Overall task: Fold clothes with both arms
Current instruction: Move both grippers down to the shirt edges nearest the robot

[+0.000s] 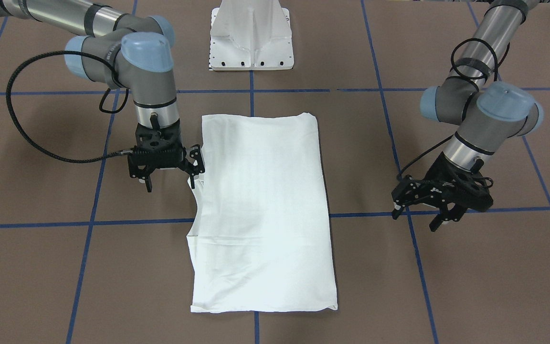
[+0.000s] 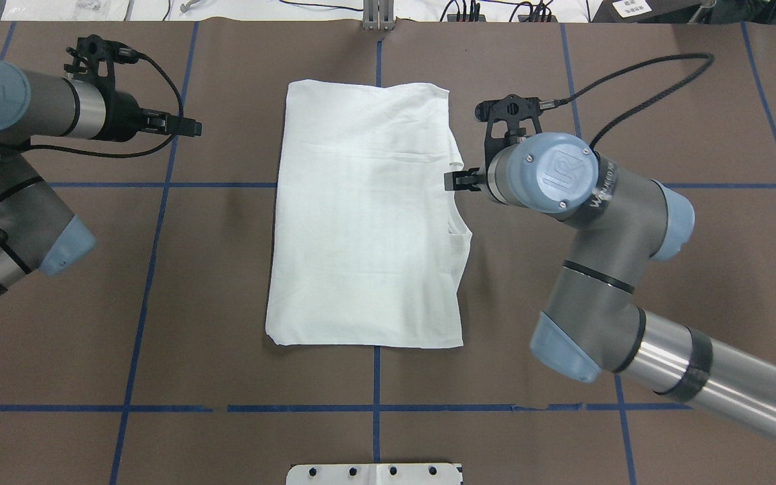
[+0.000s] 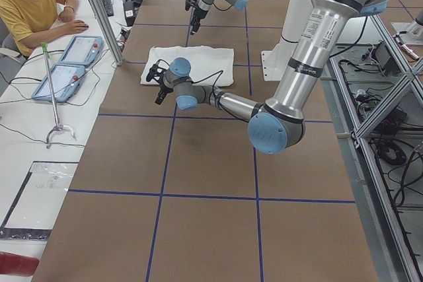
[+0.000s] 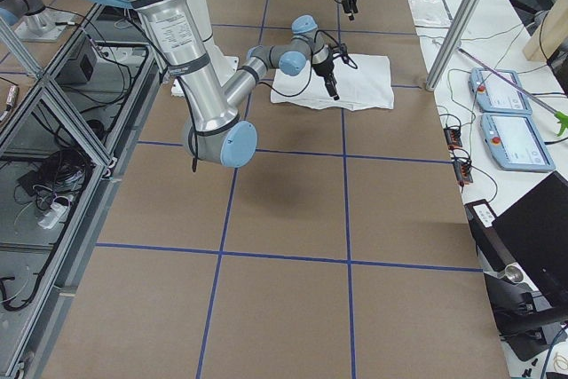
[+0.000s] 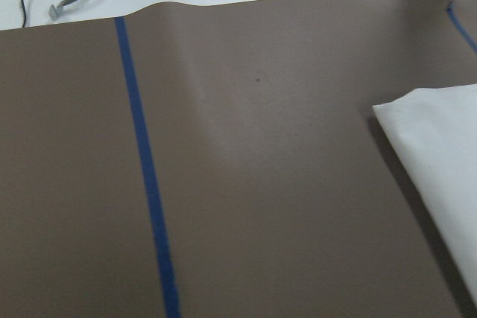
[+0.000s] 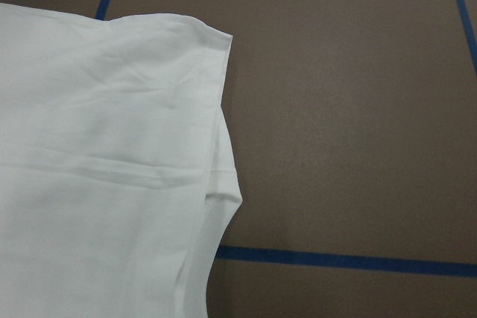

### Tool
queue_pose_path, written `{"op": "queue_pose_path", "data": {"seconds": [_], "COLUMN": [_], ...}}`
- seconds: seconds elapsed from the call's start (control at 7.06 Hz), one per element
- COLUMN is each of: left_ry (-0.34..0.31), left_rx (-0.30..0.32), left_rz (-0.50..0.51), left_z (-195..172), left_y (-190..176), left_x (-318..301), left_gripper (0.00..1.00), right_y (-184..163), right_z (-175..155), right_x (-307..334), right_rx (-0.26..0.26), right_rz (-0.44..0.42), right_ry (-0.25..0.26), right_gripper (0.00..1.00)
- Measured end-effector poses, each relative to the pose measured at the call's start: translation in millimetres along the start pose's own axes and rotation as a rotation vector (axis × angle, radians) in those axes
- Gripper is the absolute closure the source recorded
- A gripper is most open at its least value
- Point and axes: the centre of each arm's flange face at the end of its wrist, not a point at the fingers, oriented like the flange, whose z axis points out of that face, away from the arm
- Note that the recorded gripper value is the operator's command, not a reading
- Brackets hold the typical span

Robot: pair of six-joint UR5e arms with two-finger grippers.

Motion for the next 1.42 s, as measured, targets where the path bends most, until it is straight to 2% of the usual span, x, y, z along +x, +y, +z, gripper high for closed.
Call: {"op": "queue_pose_path", "data": {"seconds": [0.14, 0.28, 0.43, 0.57, 0.85, 1.28, 1.42], "left_ry": [0.057, 0.109, 0.143, 0.15, 0.104, 0.036, 0.031], "left_rx": [-0.017, -0.042, -0.059, -0.068, -0.1, -0.163, -0.183], "left_rz": [-0.053, -0.104, -0.16, -0.215, -0.262, -0.253, -0.244], "left_z": [-12.3, -30.0, -44.5, -46.4, -28.6, 1.9, 6.2], "left_y": [25.4, 58.4, 95.5, 130.3, 172.7, 197.3, 208.0], "left_x": [31.3, 59.0, 85.3, 109.7, 142.3, 192.3, 201.5], "left_gripper": [0.0, 0.0, 0.0, 0.0, 0.0, 0.02, 0.17], "right_y": [37.6, 76.5, 112.1, 136.9, 152.3, 154.9, 154.9], "right_z": [-21.0, -36.8, -46.0, -50.1, -50.0, -48.6, -48.2], "right_x": [15.3, 24.0, 21.3, 17.4, 17.2, 18.1, 18.2], "right_rx": [-0.006, 0.005, 0.033, 0.047, 0.054, 0.057, 0.059], "right_rz": [0.092, 0.174, 0.232, 0.263, 0.286, 0.289, 0.289], "right_ry": [-0.079, -0.121, -0.139, -0.146, -0.144, -0.139, -0.138], "right_gripper": [0.0, 0.0, 0.0, 0.0, 0.0, 0.0, 0.0]}}
